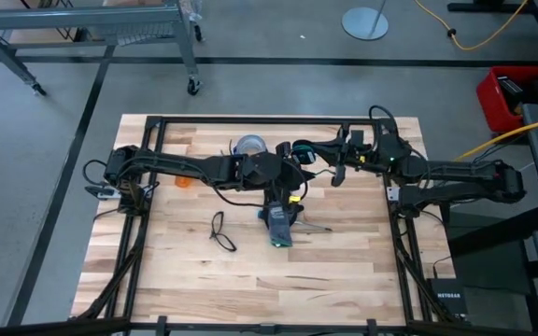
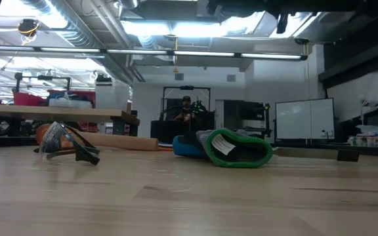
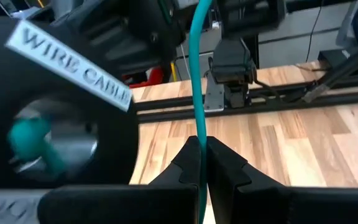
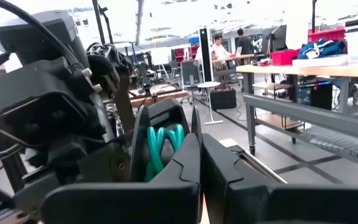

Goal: Coil cords
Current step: Coil the green wire on the black spool

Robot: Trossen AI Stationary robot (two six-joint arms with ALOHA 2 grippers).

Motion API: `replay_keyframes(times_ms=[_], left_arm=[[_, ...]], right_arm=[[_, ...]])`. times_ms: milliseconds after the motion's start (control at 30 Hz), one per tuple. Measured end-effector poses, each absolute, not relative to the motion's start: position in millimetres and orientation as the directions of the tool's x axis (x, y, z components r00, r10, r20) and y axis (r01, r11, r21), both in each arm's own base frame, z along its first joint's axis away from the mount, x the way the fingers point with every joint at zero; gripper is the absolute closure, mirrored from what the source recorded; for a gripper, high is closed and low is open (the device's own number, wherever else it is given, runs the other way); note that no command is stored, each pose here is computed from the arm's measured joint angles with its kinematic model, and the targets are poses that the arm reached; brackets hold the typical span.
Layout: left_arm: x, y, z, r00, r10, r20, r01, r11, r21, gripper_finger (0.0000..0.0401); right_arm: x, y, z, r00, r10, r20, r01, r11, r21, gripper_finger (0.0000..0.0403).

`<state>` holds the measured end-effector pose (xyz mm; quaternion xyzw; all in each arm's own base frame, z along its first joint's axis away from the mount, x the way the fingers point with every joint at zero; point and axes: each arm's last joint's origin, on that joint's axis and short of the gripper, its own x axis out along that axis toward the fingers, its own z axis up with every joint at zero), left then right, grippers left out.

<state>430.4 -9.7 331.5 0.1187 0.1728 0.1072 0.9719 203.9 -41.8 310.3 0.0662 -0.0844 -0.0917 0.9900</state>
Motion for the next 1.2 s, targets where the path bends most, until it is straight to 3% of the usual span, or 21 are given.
replay_keyframes(times_ms=[1033,1200], left_arm=[[434,-2,347,0.951,0.265,-0.161,-0.213,0.935,0.283,0.0398],[434,-3,345,0.947,0.264,-0.181,-0.206,0.935,0.289,0.0382]], right_arm=[[219,-45,291,0.981,-0.191,0.031,0.185,0.972,0.147,0.0402],[219,-45,291,0.981,-0.191,0.033,0.185,0.972,0.147,0.0402]])
